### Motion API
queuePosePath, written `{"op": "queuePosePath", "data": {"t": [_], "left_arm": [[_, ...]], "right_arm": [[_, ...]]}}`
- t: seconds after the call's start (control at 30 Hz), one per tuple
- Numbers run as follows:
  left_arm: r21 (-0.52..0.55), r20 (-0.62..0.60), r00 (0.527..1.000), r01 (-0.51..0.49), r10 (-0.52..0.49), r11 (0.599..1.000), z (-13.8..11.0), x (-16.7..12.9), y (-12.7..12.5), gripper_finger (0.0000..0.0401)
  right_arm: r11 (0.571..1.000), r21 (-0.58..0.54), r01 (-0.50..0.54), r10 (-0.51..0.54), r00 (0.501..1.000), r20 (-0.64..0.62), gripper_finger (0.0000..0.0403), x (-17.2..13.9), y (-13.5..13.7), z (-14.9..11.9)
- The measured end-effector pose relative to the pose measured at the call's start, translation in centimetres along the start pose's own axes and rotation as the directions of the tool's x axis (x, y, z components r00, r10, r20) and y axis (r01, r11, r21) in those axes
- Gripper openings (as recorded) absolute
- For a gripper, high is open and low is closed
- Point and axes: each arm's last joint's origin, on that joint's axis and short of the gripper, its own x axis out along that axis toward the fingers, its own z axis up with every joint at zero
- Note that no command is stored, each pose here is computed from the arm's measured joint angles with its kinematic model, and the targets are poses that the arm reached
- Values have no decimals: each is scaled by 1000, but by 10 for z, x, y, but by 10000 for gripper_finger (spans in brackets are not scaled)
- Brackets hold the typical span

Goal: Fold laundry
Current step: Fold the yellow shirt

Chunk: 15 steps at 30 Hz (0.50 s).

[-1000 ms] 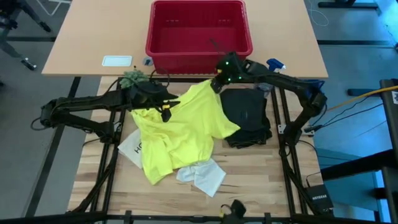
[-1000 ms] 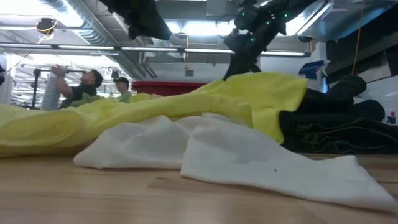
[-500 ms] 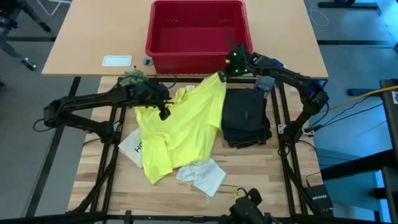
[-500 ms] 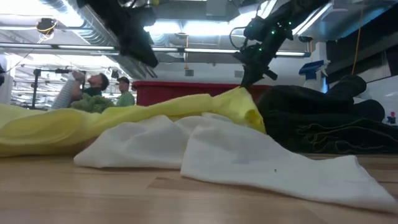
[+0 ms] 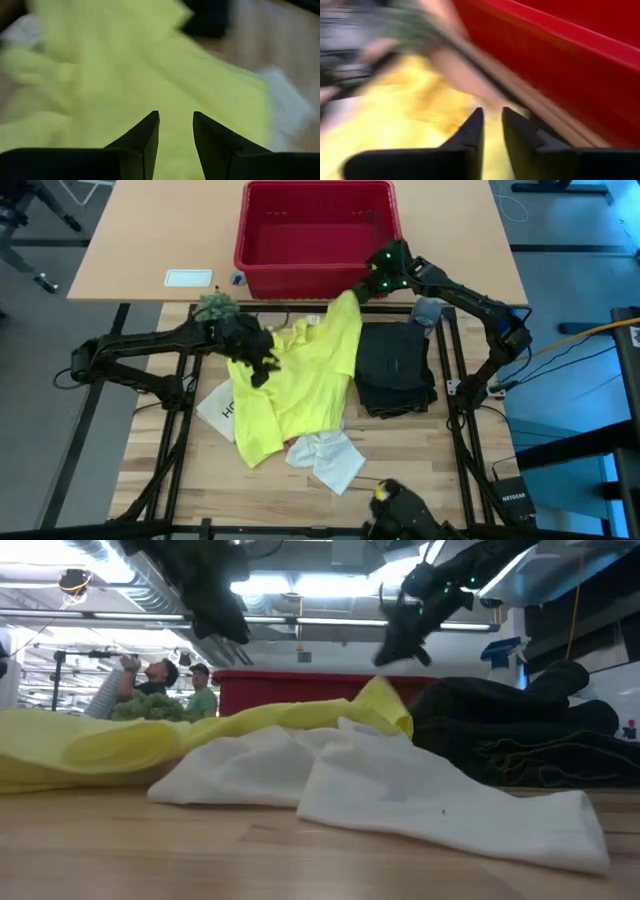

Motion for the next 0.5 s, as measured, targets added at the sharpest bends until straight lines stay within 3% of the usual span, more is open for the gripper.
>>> {"op": "queuePosePath", "data": {"t": [0.1, 0.27, 0.37, 0.5], "left_arm": [[70, -61, 998, -3, 7, 998, -9, 0, -19, 102], [118, -129, 992, 16, -1, 993, -22, -5, -46, 72], [156, -218, 975, 70, -35, 985, -37, -11, -67, 59], [203, -196, 979, 93, -53, 975, -47, -17, -95, 46]], "right_arm": [[979, -77, -189, 192, 981, 28, 117, -5, 21, 5], [950, -130, -283, 281, 959, -36, 193, -8, 59, -4], [933, -160, -322, 297, 941, -163, 207, -3, 88, -23], [900, -161, -406, 353, 893, -278, 203, 15, 127, -62]]}}
